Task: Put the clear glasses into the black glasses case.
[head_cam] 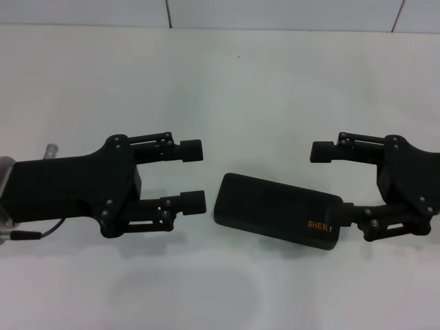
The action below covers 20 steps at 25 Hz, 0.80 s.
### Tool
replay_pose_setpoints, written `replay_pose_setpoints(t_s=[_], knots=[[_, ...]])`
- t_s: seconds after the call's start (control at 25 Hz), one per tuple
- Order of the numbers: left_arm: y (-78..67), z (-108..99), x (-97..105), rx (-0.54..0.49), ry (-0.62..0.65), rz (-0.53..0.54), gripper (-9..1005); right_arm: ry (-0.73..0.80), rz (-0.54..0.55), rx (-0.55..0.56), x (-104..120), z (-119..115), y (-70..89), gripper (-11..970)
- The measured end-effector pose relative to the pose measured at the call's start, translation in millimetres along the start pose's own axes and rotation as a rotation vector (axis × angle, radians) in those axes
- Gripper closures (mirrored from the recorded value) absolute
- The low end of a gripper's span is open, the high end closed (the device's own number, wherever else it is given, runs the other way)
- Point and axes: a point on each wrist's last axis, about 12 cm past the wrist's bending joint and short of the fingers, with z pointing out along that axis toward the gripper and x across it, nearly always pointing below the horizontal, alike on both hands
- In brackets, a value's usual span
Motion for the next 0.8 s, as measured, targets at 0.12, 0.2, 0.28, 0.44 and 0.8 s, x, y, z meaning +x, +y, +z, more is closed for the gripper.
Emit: replay_pose_setpoints(t_s=[0.12,0.2,0.28,0.44,0.8], knots=[[-0.3,-0.3,1.4,-0.002,-0.002,-0.007,288,0.004,0.002,-0.010,0.6,1.8,0.5,76],[-0.3,-0.5,1.5,-0.003,-0.002,-0.008,289,0.003,0.002,-0.014,0.5,2.5,0.6,76],[-0.4,-0.7,1.7,-0.004,-0.002,-0.008,289,0.003,0.003,-0.016,0.8,2.9,0.9,76],[-0.9,-1.0,2.3,-0.005,-0.003,-0.010,290,0.003,0.005,-0.020,1.3,3.3,1.4,76],[-2.9,-2.6,5.0,-0.011,-0.006,-0.020,291,-0.001,0.008,-0.032,2.1,4.0,3.5,76]])
